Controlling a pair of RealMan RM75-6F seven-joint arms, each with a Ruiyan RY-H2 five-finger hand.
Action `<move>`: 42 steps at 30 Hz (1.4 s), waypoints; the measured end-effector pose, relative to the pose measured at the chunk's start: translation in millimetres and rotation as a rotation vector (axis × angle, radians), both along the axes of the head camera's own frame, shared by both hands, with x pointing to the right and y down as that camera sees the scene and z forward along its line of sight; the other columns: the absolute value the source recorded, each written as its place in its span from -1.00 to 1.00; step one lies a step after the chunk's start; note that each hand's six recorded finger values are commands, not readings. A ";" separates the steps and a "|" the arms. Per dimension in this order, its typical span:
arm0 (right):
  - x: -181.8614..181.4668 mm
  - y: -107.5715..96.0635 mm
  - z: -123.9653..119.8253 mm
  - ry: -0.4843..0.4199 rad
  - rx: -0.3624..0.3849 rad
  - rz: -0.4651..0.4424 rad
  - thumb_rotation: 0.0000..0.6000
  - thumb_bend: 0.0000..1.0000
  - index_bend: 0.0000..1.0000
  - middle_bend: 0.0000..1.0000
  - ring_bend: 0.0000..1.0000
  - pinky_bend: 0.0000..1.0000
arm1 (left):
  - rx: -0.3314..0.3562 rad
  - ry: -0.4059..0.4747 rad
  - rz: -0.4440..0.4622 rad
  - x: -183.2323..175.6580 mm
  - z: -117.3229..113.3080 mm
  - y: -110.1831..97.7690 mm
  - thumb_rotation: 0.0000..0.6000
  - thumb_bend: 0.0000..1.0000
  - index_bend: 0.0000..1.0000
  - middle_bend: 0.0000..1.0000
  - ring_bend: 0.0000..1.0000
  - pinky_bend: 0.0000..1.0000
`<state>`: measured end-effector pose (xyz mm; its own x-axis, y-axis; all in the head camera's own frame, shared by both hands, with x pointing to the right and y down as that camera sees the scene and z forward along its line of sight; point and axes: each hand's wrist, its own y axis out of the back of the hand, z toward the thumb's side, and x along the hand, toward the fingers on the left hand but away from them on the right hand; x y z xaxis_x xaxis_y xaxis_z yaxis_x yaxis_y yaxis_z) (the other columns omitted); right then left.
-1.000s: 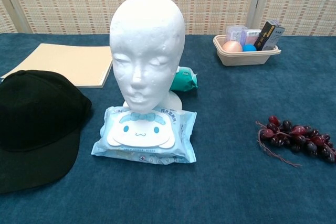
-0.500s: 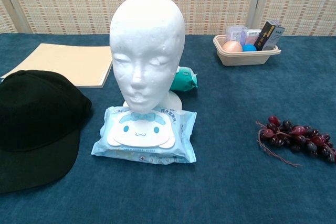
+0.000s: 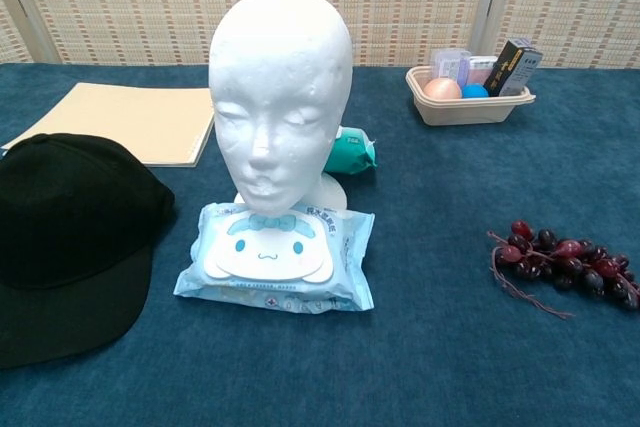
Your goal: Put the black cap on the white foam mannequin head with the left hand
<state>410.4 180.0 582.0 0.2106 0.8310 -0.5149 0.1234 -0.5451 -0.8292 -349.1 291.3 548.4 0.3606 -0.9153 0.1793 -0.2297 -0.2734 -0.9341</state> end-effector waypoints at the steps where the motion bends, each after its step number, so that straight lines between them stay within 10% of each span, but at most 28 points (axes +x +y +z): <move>1: 0.6 -0.2 -0.6 -0.002 0.001 0.002 1.00 -1.00 -0.84 -0.62 -0.93 -0.57 | -0.003 -0.009 0.009 3.4 2.5 0.2 1.00 -1.00 0.29 0.47 0.17 0.22; 42: 18.4 -4.5 -16.5 -0.068 0.022 0.041 1.00 -1.00 -0.84 -0.62 -0.93 -0.57 | -0.133 -0.190 0.208 86.9 71.1 17.0 1.00 -1.00 0.29 0.49 0.19 0.20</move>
<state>428.9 175.5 565.5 0.2106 0.8503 -0.4824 0.2019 -0.5206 -0.8296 -262.2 308.4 619.4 0.4860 -0.7896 0.3746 0.0196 -0.4187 -0.9079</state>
